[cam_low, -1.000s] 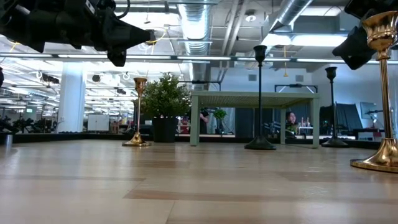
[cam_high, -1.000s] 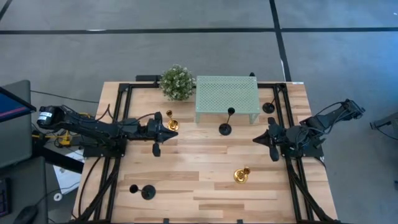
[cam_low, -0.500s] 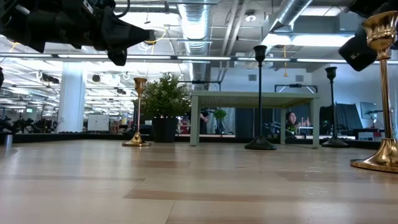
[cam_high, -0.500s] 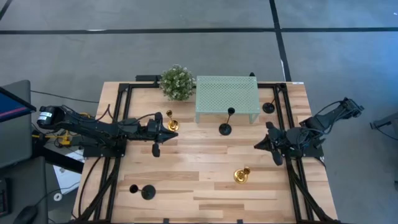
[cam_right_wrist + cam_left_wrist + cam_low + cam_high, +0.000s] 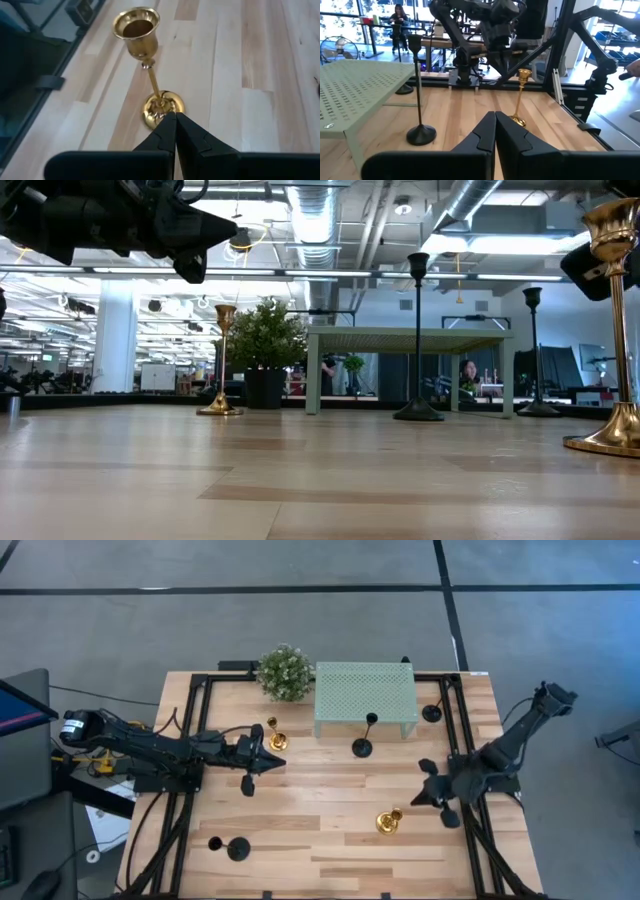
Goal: Pick & Place candle stick holders
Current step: Put the bottom golden candle holder on the shelf
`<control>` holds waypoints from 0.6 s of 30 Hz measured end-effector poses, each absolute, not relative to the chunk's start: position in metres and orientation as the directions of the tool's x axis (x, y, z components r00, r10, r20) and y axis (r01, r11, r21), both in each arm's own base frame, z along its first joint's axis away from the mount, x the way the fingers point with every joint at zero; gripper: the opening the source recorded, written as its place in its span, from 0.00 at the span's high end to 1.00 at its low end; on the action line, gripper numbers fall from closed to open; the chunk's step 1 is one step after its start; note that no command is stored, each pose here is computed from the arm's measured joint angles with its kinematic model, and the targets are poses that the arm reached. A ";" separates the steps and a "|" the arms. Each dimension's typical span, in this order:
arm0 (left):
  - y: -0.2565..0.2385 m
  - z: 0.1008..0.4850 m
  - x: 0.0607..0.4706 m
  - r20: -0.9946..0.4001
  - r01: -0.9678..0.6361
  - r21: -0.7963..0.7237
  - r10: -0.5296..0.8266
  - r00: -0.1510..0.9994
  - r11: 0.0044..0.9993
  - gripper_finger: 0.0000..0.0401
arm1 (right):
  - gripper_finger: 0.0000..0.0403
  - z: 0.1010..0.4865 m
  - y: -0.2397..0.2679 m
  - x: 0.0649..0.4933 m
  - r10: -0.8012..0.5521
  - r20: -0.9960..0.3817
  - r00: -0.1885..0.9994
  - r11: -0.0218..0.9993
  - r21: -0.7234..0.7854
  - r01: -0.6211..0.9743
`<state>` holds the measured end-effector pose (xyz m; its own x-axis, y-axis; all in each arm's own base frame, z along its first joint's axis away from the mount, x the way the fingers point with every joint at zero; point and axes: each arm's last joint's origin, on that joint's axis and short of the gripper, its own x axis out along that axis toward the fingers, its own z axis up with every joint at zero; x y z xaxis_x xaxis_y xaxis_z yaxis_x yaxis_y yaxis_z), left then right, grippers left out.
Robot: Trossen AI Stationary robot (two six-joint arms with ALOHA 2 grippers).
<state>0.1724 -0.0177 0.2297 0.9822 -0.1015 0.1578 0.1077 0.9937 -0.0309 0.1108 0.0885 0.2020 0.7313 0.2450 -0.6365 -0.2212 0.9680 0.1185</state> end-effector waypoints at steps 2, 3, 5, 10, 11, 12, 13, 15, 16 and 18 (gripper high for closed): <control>-0.018 0.230 0.172 0.158 0.108 -0.032 -0.102 0.982 0.994 0.98 | 1.00 0.199 0.093 0.115 0.218 -0.641 0.736 0.975 0.110 -0.192; -0.018 0.230 0.172 0.158 0.108 -0.032 -0.102 0.982 0.994 0.98 | 1.00 0.197 0.094 0.117 0.208 -0.643 0.737 0.978 0.114 -0.177; -0.018 0.230 0.172 0.158 0.107 -0.032 -0.101 0.982 0.994 0.98 | 0.99 0.195 0.096 0.120 0.199 -0.644 0.739 0.980 0.129 -0.151; -0.018 0.230 0.172 0.157 0.107 -0.031 -0.101 0.982 0.994 0.98 | 0.91 0.191 0.104 0.128 0.201 -0.641 0.741 0.980 0.142 -0.143; -0.018 0.230 0.172 0.157 0.107 -0.031 -0.101 0.982 0.994 0.98 | 0.87 0.190 0.105 0.130 0.202 -0.640 0.741 0.979 0.143 -0.143; -0.018 0.230 0.172 0.157 0.107 -0.031 -0.101 0.982 0.994 0.98 | 0.84 0.189 0.107 0.132 0.202 -0.639 0.742 0.979 0.144 -0.143; -0.018 0.230 0.172 0.157 0.108 -0.031 -0.102 0.982 0.994 0.98 | 0.81 0.188 0.108 0.133 0.203 -0.638 0.743 0.979 0.145 -0.143; -0.018 0.230 0.172 0.157 0.107 -0.031 -0.101 0.982 0.994 0.98 | 0.75 0.185 0.111 0.136 0.203 -0.638 0.743 0.979 0.144 -0.143; -0.018 0.229 0.172 0.155 0.107 -0.031 -0.101 0.983 0.994 0.98 | 0.72 0.184 0.113 0.138 0.203 -0.639 0.742 0.979 0.144 -0.144; -0.018 0.229 0.172 0.154 0.107 -0.031 -0.101 0.983 0.994 0.98 | 0.67 0.182 0.116 0.141 0.206 -0.637 0.743 0.978 0.147 -0.145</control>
<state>0.1725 -0.0176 0.2293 0.9829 -0.1012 0.1537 0.1072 0.9938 -0.0309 0.1410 0.1156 0.1817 0.7429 0.2062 -0.6369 -0.1454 0.9784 0.1472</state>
